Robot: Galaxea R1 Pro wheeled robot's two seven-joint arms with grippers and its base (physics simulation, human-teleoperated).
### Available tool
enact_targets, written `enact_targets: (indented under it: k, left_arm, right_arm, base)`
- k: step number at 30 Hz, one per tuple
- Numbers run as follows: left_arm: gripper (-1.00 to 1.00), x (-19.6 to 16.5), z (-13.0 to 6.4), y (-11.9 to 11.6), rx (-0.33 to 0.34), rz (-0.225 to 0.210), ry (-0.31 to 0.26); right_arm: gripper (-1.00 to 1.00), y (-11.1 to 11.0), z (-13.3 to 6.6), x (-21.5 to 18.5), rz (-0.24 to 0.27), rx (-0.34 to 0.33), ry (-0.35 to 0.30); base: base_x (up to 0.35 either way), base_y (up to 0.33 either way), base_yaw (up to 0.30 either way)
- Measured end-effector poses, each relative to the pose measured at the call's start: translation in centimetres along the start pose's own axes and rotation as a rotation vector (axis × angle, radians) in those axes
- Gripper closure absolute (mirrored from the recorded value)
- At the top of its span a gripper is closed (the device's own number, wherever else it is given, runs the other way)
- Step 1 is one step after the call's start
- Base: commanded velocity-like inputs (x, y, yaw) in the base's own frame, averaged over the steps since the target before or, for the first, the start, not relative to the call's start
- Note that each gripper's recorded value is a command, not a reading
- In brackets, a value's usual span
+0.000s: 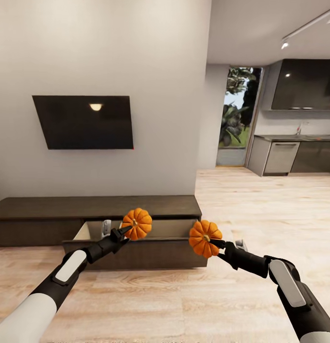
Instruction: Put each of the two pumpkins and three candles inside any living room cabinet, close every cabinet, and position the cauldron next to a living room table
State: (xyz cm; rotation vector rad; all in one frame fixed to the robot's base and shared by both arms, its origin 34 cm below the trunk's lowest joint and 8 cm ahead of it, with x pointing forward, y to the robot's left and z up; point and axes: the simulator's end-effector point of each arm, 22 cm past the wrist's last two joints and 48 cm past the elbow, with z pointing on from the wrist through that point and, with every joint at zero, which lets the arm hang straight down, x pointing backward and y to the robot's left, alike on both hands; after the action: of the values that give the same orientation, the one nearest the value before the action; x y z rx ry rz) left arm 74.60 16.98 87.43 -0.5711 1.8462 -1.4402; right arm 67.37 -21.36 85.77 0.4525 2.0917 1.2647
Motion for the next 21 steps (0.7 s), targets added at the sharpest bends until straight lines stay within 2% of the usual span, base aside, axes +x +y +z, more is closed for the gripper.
enact_targets:
  k: [16, 21]
  left_arm:
    - [1.0, 0.4, 0.3, 1.5, -0.013, -0.017, 0.008]
    - [1.0, 0.5, 0.4, 1.7, -0.016, -0.02, 0.01]
  right_arm:
    - [1.0, -1.3, 0.5, 0.4, 0.017, 0.019, 0.013]
    - [1.0, -1.5, 0.6, 0.5, 0.019, 0.021, 0.014]
  base:
    - [0.001, 0.0, 0.0]
    - [0.139, 0.0, 0.0]
